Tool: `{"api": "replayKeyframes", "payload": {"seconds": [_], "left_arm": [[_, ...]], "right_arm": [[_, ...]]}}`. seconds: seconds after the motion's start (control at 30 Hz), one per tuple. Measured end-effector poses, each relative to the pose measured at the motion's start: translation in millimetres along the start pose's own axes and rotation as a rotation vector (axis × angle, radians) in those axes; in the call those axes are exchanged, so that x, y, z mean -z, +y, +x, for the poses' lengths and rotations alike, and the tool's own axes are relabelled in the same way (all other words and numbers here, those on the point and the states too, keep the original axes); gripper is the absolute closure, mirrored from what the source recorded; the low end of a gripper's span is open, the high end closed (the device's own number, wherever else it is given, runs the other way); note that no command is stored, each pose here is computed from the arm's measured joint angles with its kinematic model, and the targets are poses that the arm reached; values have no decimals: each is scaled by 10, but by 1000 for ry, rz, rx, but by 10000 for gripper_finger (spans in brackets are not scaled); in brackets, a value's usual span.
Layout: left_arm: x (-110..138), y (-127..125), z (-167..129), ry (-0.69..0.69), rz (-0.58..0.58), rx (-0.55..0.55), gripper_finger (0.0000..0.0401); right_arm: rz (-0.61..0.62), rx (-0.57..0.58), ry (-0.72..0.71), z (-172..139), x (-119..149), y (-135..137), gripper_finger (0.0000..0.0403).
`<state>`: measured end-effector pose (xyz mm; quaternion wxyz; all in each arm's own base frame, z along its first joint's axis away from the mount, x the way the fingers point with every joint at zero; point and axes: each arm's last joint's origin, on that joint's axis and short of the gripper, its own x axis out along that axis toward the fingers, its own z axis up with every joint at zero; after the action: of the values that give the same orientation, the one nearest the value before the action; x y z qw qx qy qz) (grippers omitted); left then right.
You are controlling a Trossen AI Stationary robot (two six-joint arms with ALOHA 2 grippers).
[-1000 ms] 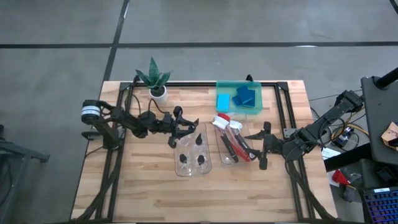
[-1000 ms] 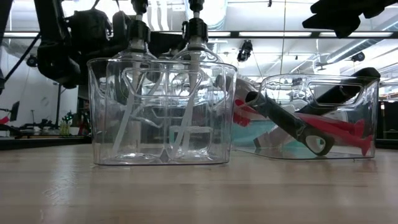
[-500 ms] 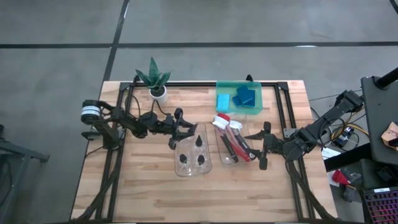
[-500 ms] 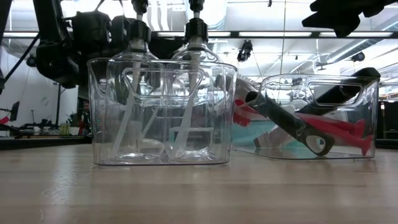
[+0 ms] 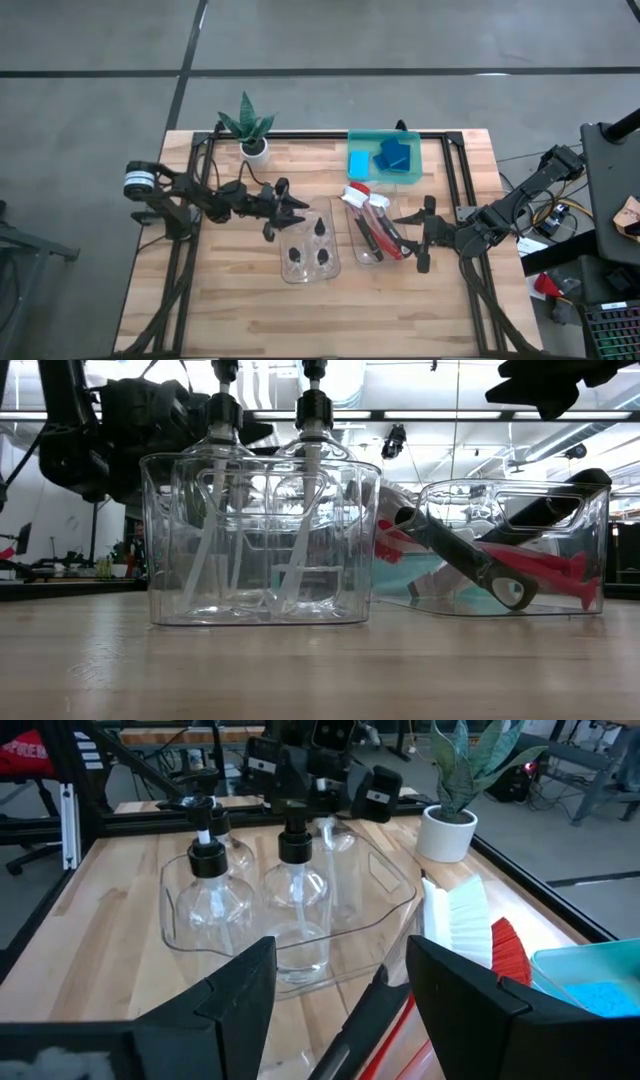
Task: Pick & Place Kitchen Sink Supplies
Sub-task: Put the transparent soap dispenser into the left transparent bin, then return to Home Position
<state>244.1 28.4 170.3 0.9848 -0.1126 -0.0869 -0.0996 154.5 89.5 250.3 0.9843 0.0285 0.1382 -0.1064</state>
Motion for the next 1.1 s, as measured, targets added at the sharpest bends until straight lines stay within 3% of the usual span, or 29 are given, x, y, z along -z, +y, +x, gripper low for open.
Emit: {"api": "replayKeyframes", "payload": {"seconds": [0.23, 0.4, 0.6, 0.83, 0.97, 1.1], "left_arm": [[-113, -56, -75, -6, -50, 4, 210], [-180, -80, -111, 32, -48, -20, 180], [-413, -165, -164, -70, 11, 9, 146], [-644, -270, -275, -153, 48, 32, 149], [-679, -316, -386, -139, 51, 20, 170], [-691, -355, -485, -92, 44, 6, 233]], "right_arm": [[0, 0, 0, 0, 1, 0, 181], [7, -1, -5, 0, -6, 2, 181], [23, -6, -17, -1, -21, 8, 181], [24, 82, -46, -3, -33, -27, 185], [4, 89, -50, -24, -41, -48, 227], [-55, 19, -38, -42, -44, -95, 326]]}}
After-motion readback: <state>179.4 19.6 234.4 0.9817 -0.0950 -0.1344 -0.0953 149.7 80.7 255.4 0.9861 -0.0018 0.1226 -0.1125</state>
